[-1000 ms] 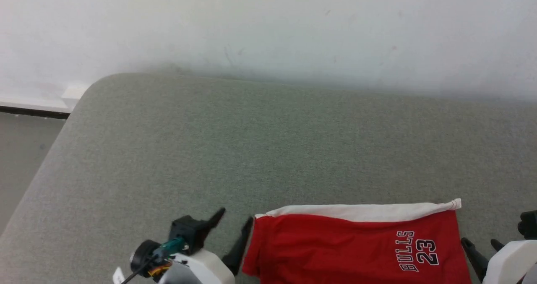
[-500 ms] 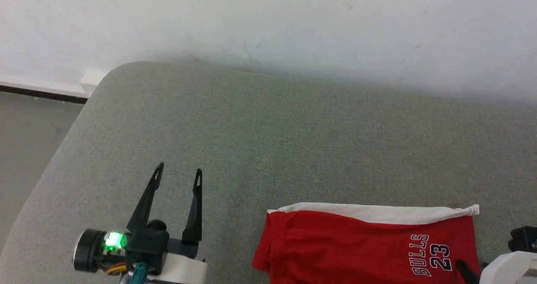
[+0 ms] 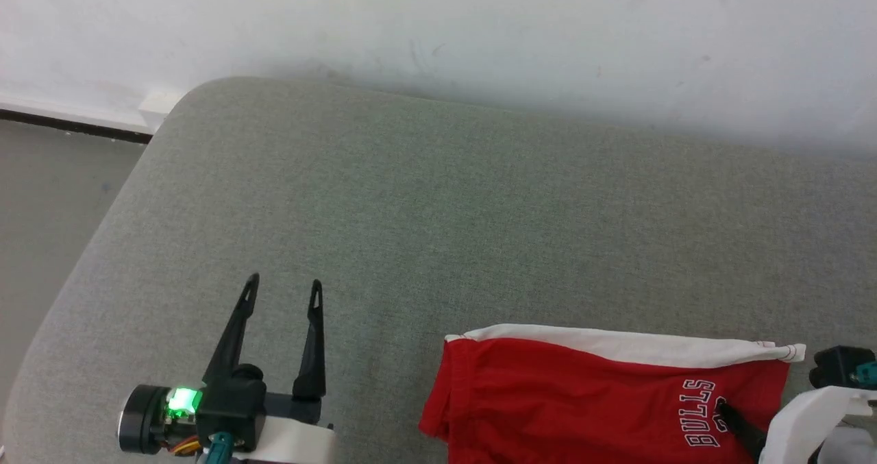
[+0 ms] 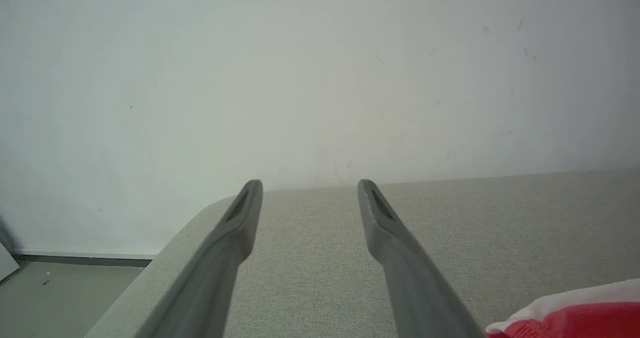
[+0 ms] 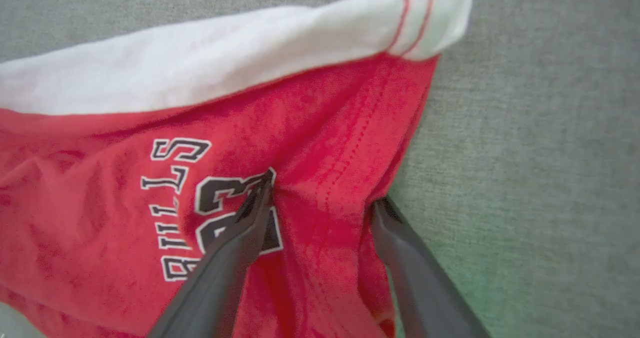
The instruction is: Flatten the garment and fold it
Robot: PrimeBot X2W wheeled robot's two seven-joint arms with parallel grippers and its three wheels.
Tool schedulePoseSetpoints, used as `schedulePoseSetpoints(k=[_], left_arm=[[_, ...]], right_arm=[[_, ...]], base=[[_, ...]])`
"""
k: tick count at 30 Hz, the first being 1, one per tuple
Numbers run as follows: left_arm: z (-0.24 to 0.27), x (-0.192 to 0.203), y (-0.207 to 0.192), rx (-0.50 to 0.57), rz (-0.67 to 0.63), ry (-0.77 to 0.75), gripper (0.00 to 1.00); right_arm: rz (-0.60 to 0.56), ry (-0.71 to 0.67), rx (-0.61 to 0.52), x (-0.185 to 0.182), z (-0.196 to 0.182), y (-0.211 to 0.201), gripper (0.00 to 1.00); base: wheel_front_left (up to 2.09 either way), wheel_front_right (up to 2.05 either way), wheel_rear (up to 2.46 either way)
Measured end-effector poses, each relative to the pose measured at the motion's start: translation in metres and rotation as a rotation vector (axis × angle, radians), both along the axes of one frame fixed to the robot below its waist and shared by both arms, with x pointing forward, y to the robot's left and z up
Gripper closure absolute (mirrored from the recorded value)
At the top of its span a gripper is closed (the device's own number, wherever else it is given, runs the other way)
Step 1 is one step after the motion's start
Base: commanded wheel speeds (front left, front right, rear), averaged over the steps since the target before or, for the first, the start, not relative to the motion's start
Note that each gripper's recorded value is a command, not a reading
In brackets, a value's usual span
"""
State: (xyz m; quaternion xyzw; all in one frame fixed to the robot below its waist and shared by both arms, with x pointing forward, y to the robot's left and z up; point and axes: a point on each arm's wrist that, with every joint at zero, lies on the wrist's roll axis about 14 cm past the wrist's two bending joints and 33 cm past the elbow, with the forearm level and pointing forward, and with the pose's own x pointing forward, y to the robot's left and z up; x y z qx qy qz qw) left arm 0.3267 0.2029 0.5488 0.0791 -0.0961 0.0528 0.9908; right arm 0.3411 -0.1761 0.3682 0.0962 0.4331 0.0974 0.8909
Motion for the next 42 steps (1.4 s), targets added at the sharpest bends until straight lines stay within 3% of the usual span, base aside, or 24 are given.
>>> schedulePoseSetpoints(k=[1, 2, 3, 13, 22, 27, 34, 42], left_arm=[[0.0, 0.001, 0.001, -0.001, 0.0, 0.002, 0.0], [-0.001, 0.001, 0.002, -0.002, 0.0, 0.003, 0.0], [-0.002, 0.002, 0.001, -0.004, -0.001, 0.004, 0.0], [0.001, 0.005, 0.0, -0.012, -0.016, -0.008, 0.0], [-0.001, 0.005, -0.005, -0.021, -0.043, -0.005, 0.0], [-0.003, 0.005, -0.009, -0.03, -0.054, 0.0, 0.0], [-0.006, -0.002, -0.011, -0.045, -0.07, 0.009, 0.0], [-0.001, -0.007, -0.015, -0.055, -0.082, -0.011, 0.0]], right_arm=[[0.01, 0.002, 0.0, 0.0, 0.0, 0.002, 0.53], [0.022, 0.003, -0.003, 0.0, -0.001, 0.003, 0.93], [0.032, 0.002, -0.008, 0.0, -0.001, 0.004, 1.0], [0.007, -0.065, -0.001, 0.005, 0.005, 0.0, 1.0], [-0.231, -0.126, -0.122, 0.013, 0.02, -0.096, 1.0], [-0.282, -0.141, -0.212, 0.011, 0.029, -0.131, 1.0], [-0.194, -0.212, -0.187, 0.018, 0.058, -0.101, 1.0], [-0.003, -0.215, -0.055, 0.006, 0.08, -0.02, 1.0]], base=[[0.0, 0.0, 0.0], [0.0, 0.0, 0.0], [0.0, 0.0, 0.0], [0.0, 0.0, 0.0], [0.0, 0.0, 0.0], [0.0, 0.0, 0.0], [0.0, 0.0, 0.0], [0.0, 0.0, 0.0]])
